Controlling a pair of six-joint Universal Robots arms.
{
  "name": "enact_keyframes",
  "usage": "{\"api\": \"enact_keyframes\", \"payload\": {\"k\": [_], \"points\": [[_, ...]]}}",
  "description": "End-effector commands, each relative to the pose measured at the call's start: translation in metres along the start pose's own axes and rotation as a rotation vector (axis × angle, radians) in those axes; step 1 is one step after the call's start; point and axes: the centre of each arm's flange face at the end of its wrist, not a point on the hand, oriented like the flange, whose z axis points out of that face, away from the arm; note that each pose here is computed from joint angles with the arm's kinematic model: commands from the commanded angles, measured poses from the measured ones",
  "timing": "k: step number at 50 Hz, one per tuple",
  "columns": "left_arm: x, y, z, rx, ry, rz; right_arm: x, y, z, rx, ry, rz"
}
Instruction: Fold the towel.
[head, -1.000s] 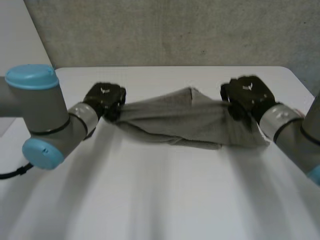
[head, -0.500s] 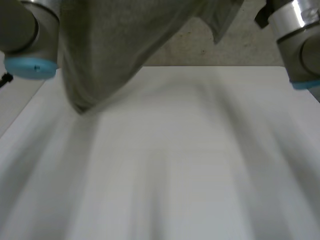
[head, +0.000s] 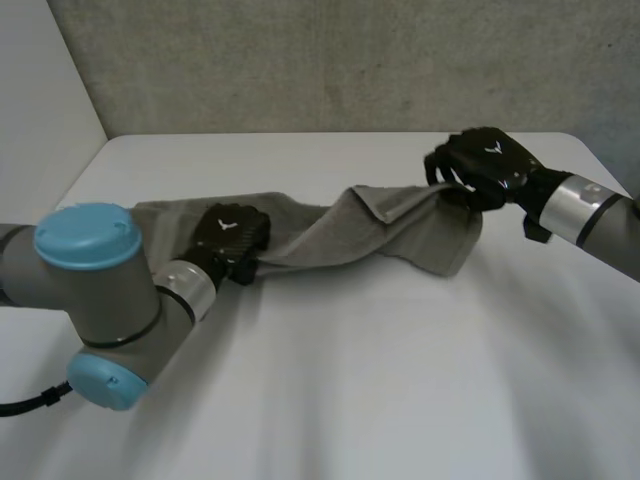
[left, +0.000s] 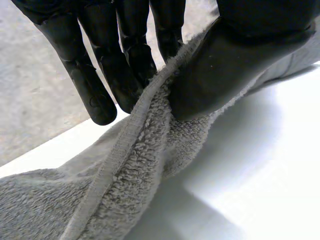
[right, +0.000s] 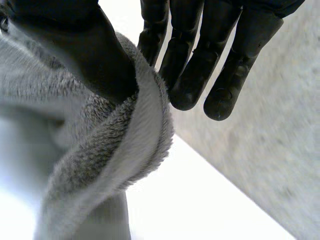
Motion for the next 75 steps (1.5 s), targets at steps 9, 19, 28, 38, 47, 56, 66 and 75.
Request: {"api": "enact_keyframes", "payload": {"k": [9, 19, 28, 38, 47, 56, 66, 75], "points": [[0.045, -0.011, -0.01, 0.037, 0.105, 0.015, 0.001, 0.03, -0.034, -0.373, 0.293, -0.3], [0.067, -0.004, -0.018, 0.02, 0.161, 0.019, 0.007, 0.028, -0.047, -0.381, 0.451, -0.355], [0.069, -0.001, -0.02, 0.004, 0.168, 0.021, -0.011, 0.025, -0.057, -0.379, 0.422, -0.321], [0.062, -0.017, -0.021, 0.044, 0.148, 0.02, -0.048, -0.003, -0.05, -0.22, 0.338, -0.03], [0.043, -0.028, -0.021, 0.053, 0.104, 0.014, -0.08, 0.021, -0.026, -0.223, 0.255, 0.14], [-0.012, -0.022, -0.007, 0.023, -0.03, -0.005, -0.088, 0.06, -0.01, -0.305, 0.253, 0.014], [-0.045, 0.001, -0.015, -0.129, -0.093, -0.057, -0.08, 0.077, -0.008, -0.347, 0.313, -0.127], [-0.04, 0.018, -0.036, -0.197, -0.044, -0.087, -0.076, 0.073, -0.009, -0.33, 0.329, -0.141]]}}
